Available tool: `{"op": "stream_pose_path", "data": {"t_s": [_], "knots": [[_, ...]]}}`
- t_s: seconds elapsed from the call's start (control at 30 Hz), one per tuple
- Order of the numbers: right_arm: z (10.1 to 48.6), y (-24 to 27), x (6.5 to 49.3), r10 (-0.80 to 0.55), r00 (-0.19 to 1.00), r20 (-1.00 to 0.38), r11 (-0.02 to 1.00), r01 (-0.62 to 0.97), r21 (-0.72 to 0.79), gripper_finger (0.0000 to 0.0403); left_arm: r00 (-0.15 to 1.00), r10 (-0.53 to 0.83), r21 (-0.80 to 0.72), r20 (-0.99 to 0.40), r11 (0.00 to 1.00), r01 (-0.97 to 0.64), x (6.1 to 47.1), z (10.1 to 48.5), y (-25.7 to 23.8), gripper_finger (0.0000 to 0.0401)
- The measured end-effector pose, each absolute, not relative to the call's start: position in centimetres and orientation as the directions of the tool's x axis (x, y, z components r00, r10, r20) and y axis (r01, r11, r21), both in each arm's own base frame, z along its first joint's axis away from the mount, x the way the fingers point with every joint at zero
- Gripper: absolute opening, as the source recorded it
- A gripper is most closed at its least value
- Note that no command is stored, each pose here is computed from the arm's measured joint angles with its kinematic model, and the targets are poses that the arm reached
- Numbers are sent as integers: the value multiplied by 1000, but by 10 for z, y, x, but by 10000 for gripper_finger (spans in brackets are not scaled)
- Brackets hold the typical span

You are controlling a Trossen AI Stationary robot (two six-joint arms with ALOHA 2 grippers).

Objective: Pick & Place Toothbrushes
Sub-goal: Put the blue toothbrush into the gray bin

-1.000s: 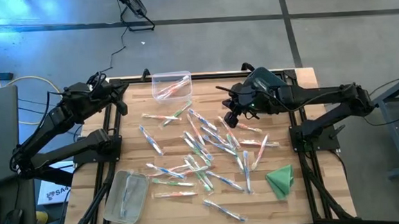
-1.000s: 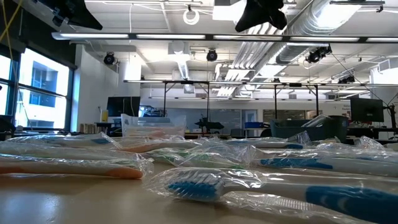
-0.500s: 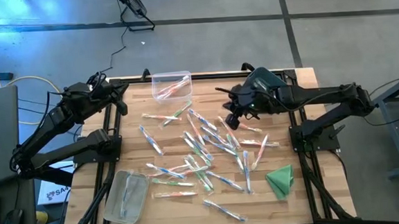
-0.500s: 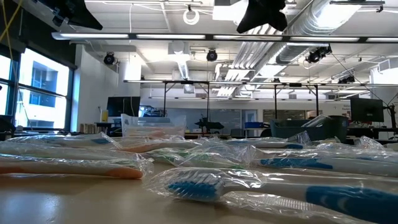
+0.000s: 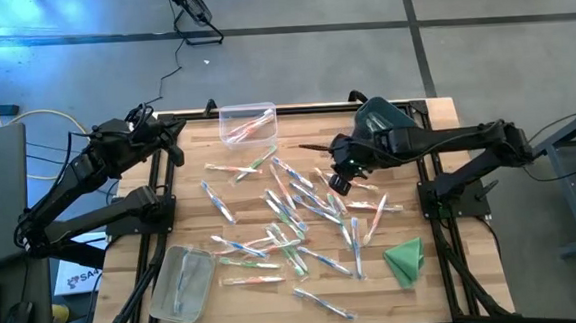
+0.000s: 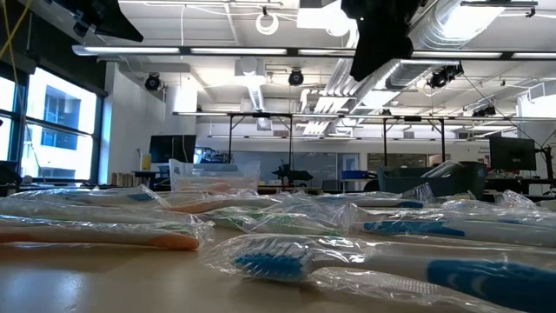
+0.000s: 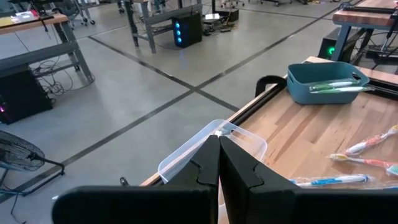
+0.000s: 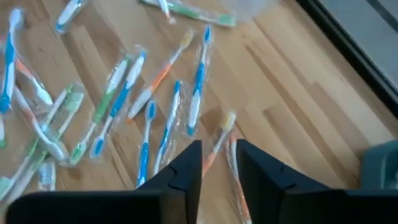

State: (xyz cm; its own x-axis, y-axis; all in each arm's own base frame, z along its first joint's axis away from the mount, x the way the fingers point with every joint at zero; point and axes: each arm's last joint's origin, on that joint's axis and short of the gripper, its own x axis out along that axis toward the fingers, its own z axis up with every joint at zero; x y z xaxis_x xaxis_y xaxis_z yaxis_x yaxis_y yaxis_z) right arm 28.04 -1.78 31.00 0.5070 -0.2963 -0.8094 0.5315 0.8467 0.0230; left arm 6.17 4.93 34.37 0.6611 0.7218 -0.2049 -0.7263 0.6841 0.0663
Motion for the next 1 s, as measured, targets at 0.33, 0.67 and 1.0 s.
{"op": "stream_pose_path", "data": {"t_s": [0.33,0.67,1.0], "knots": [[304,-19,282,-300,474,-828,844,536,1,95,661,722,67,-205,684,-727,62,344,49,0],[304,-29,282,-318,463,-827,826,564,-1,76,659,723,71,-206,683,-727,62,344,49,0],[311,-32,291,-411,536,-737,839,539,-75,74,659,723,71,-208,683,-727,62,343,49,0]]}}
